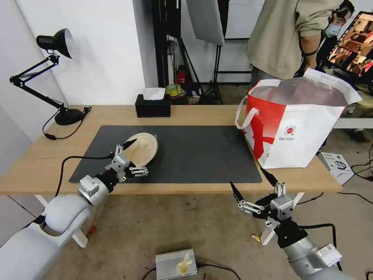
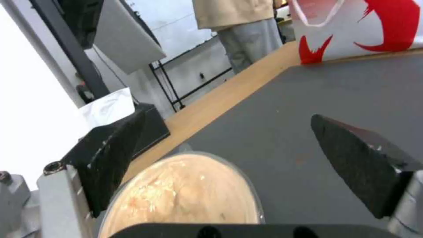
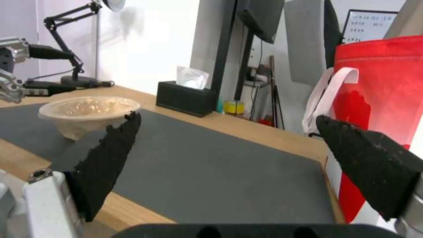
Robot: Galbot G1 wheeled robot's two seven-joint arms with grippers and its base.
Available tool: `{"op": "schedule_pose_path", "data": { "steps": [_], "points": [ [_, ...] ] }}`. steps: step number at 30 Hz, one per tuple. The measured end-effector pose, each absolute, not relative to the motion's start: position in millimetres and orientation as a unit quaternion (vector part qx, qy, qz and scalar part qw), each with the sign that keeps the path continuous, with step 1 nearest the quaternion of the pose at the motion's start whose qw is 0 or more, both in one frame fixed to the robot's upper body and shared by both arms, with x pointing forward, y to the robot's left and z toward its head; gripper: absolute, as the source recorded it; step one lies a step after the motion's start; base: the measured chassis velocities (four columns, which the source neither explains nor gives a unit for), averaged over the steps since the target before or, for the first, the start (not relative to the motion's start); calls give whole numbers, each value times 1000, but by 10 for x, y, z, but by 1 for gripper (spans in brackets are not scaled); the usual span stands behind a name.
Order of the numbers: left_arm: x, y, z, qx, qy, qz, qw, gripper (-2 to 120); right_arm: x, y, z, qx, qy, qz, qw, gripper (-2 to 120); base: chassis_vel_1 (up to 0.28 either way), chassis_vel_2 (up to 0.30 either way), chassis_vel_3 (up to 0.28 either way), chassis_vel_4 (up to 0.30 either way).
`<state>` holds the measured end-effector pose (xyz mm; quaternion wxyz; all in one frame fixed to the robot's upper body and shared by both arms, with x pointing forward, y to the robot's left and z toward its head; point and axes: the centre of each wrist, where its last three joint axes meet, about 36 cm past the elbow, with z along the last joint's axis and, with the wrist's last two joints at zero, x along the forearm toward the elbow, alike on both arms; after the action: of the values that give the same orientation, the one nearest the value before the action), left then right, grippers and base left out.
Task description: Pick up the trash from the table and place it into the takeout bag.
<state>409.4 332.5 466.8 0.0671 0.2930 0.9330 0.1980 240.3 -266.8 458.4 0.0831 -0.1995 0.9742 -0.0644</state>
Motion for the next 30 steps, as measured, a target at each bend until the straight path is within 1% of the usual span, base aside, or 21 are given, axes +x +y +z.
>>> {"op": "schedule_pose_path", "data": {
  "steps": [12,25,30],
  "points": [
    [4076,3410,4536,295,930,217,41,100,2403,-2668,4584,-200,974,-64,83,100,0,0,0,0],
    [4054,3416,4472,295,931,214,31,100,2403,-2668,4584,-200,974,-64,83,100,0,0,0,0],
    [4082,3383,4386,300,930,211,25,100,2403,-2668,4584,-200,974,-64,83,100,0,0,0,0]
  ]
}}
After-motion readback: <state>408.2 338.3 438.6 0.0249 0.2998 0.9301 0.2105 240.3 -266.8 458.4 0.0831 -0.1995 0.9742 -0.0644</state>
